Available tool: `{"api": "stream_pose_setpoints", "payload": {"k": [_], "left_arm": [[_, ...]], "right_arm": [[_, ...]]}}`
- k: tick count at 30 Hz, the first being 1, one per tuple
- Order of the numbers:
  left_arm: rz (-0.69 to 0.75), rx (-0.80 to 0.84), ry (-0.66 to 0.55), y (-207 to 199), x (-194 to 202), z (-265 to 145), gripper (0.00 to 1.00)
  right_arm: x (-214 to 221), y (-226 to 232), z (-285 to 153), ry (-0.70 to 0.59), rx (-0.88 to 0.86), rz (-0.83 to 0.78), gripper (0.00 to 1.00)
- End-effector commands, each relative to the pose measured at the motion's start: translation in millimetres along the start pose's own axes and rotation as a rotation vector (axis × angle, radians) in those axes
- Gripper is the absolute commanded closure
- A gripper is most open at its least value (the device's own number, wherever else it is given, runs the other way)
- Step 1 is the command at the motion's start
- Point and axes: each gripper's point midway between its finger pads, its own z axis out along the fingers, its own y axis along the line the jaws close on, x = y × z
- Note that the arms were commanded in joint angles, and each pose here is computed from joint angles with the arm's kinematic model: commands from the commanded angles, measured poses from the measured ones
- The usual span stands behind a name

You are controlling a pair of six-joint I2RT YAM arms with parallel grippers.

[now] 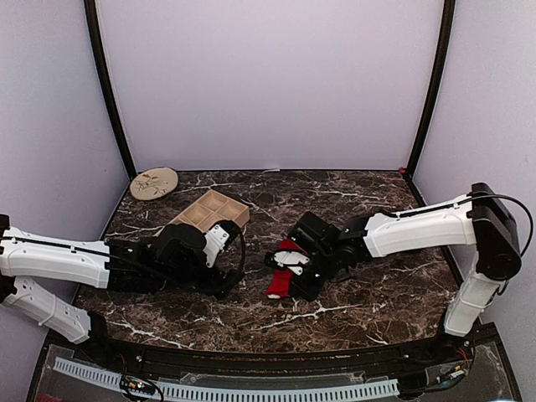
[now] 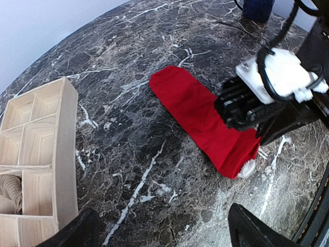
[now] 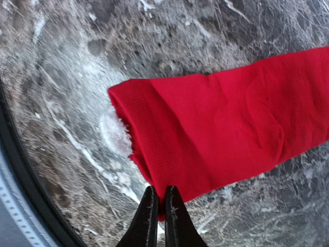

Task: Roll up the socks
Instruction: Roll the sock at the center of the board.

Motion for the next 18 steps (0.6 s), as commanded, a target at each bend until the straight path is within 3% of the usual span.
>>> {"api": "stream_pose_setpoints", "payload": {"k": [1, 10, 18], "left_arm": [[0.06, 0.068, 0.006, -13, 7, 8, 0.11], [0.187, 0.145, 0.025, -36, 13, 27, 0.11], [0.308, 0.172, 0.016, -56, 11, 42, 0.11]], "right_arm": [[-9, 16, -2, 0.016, -0.194, 0.083, 0.95], [-12, 15, 2, 0.063, -0.346, 0.18, 0.96], [8, 2, 5, 0.081, -0.466, 0.385, 0.96]]}}
